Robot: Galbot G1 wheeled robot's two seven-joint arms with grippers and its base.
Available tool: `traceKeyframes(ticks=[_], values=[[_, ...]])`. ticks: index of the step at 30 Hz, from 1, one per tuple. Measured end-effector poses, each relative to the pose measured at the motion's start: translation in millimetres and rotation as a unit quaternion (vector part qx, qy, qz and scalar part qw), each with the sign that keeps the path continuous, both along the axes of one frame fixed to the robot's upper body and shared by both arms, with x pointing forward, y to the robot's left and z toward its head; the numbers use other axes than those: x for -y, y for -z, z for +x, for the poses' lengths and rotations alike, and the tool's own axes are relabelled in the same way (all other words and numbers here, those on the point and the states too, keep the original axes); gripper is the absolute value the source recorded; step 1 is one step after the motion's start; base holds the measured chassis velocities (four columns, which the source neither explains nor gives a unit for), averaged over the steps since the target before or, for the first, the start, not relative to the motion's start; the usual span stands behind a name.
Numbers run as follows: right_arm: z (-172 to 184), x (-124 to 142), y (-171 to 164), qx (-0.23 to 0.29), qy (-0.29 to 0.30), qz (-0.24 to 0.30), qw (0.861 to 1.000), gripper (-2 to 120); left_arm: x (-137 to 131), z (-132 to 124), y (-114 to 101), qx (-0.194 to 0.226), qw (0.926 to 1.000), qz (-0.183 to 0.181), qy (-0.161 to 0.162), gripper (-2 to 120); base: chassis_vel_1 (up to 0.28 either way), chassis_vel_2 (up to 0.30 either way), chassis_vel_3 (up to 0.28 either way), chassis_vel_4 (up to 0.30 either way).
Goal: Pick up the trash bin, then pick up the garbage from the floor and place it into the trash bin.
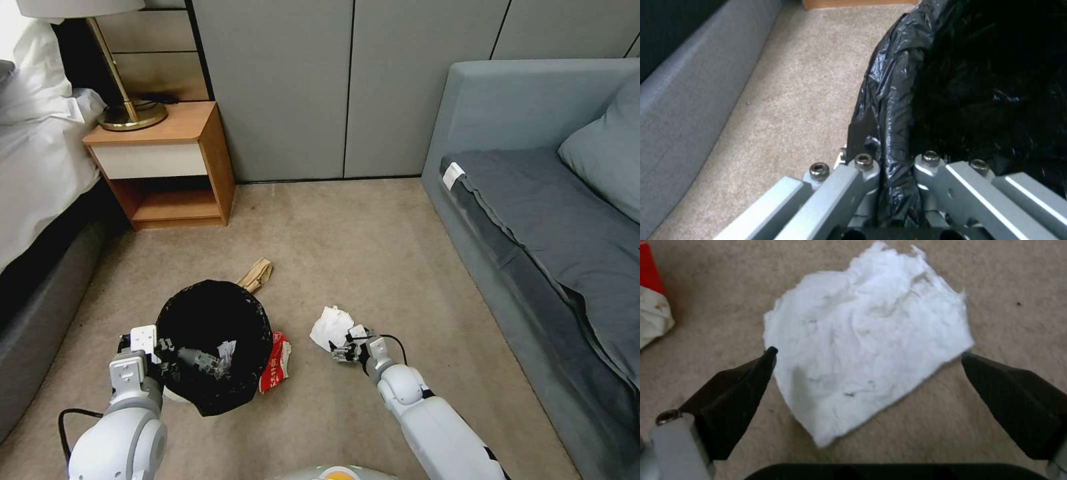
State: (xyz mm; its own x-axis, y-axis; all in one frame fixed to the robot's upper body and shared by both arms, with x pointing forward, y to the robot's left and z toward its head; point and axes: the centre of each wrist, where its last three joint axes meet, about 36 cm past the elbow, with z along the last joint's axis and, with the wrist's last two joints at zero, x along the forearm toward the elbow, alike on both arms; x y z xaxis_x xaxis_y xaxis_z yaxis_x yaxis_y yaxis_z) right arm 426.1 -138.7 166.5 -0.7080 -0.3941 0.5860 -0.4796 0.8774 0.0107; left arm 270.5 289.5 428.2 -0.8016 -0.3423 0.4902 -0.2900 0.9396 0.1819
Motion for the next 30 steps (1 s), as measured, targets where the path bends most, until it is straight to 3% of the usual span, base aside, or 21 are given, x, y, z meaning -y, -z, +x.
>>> traceKeyframes(ticks=[17,28,30], values=[[12,-3,14,0.023,-0.024,-0.001,0.999,98,2,-2,0,0.002,1.0,0.001,-0.001,1,0.0,0.0,0.0,0.0],[19,-8,33,0.012,-0.021,-0.001,1.0,61,0,-3,4,-0.001,1.0,0.0,-0.003,1,0.0,0.0,0.0,0.0],[23,-8,36,0.013,-0.02,0.0,1.0,50,0,-3,4,-0.002,1.0,0.0,-0.004,1,0.0,0.0,0.0,0.0]])
